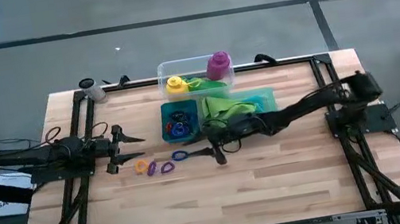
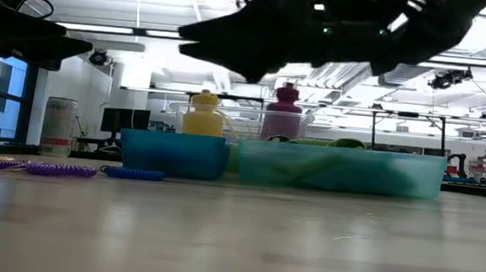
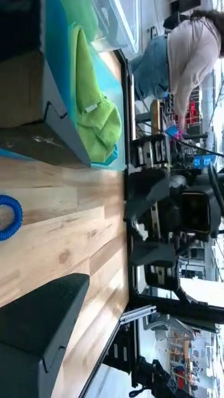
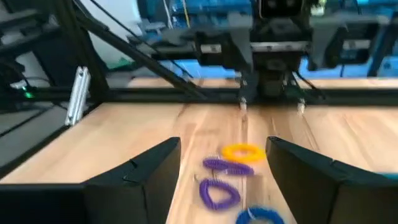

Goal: Pick & Place Sports Items
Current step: Put the yellow spring keychain into the blue bin

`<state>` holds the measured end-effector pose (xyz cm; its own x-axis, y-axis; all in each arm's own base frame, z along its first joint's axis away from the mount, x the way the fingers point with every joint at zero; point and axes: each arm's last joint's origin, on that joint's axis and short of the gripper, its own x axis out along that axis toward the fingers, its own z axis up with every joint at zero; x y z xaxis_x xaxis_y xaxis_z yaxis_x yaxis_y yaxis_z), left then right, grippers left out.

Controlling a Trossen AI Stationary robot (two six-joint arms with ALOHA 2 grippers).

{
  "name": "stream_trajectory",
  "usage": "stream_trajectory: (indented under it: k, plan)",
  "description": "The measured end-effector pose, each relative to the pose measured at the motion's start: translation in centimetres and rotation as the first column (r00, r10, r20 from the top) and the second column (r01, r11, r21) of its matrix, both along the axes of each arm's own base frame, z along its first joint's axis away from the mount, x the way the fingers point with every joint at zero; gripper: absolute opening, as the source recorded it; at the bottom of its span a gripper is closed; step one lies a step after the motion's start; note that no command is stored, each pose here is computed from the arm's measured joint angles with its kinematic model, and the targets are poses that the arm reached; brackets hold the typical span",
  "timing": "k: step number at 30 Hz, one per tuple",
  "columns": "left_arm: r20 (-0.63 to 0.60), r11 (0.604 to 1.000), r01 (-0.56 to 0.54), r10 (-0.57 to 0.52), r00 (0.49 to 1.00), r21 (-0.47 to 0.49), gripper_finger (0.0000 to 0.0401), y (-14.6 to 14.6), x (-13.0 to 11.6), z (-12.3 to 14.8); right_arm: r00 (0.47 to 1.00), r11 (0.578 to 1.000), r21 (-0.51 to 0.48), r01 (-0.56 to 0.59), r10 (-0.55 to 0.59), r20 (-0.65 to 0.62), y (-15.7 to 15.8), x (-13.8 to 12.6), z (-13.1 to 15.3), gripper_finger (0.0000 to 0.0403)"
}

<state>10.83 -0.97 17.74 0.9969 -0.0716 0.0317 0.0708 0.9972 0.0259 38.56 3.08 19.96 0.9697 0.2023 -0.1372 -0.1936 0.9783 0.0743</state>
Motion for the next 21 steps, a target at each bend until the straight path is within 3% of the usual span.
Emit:
stream_trajectory:
  k: [8,17,21]
  plan:
    - [0.001,1.0,0.0,0.0,1.0,0.0,0.0236,0.0,0.0,0.0,0.993,0.995,0.051,0.08,-0.075,-0.093,-0.3,-2.4,3.7,0.0189]
    - [0.0,1.0,0.0,0.0,1.0,0.0,0.0236,0.0,0.0,0.0,0.994,0.997,-0.053,0.047,-0.052,-0.092,-0.4,-4.5,6.4,0.0189]
    - [0.0,1.0,0.0,0.0,1.0,0.0,0.0236,0.0,0.0,0.0,0.989,0.994,-0.032,0.1,-0.103,-0.104,-0.9,-5.5,7.3,0.0189]
